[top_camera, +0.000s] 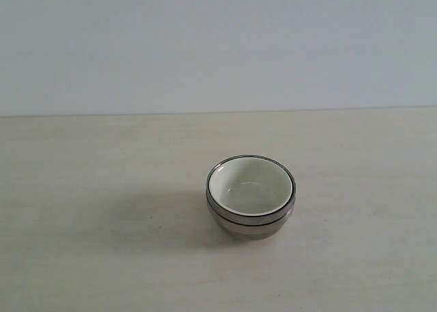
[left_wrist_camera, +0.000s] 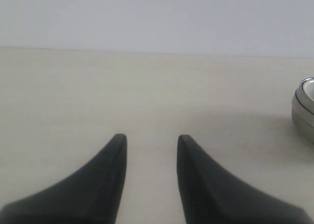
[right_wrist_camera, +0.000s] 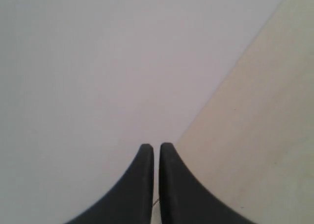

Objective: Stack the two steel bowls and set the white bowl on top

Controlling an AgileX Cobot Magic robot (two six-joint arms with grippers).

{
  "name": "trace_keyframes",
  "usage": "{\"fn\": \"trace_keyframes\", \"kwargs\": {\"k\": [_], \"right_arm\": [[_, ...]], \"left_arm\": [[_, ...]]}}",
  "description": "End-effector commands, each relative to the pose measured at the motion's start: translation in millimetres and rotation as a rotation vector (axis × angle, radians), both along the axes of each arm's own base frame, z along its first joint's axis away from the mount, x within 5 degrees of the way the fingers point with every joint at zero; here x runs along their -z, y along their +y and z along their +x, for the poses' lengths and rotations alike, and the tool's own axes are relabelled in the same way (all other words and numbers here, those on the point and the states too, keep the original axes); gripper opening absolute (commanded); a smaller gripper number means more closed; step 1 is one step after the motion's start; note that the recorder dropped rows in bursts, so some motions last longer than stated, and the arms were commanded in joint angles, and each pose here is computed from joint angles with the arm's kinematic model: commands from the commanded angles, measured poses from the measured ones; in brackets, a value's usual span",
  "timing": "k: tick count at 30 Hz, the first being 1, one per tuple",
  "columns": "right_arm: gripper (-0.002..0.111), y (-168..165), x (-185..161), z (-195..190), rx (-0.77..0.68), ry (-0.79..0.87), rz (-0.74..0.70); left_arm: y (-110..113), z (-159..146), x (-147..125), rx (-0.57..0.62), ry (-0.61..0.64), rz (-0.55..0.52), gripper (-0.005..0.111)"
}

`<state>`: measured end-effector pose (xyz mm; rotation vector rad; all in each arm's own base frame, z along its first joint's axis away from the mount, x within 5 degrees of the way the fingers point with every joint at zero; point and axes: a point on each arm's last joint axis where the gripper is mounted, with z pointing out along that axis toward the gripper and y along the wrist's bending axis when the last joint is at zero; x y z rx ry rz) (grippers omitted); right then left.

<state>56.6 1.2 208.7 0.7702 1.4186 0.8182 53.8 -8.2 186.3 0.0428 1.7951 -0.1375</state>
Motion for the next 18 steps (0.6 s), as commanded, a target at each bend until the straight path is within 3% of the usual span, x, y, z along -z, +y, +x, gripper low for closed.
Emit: {"fn": "trace_keyframes", "kwargs": {"k": [1, 8, 18], "right_arm": [[0.000, -1, 10, 0, 0.005, 0.089, -0.013], [0.000, -2, 27, -3, 0.019, 0.275, -0.017], [0.000, -2, 27, -3, 0.020, 0.276, -0.017]], "left_arm": [[0, 0, 1, -0.001, 0.001, 0.005, 0.032], [0, 0, 1, -0.001, 0.001, 0.005, 0.032], [0, 0, 1, -0.001, 0.001, 0.005, 0.032]]}}
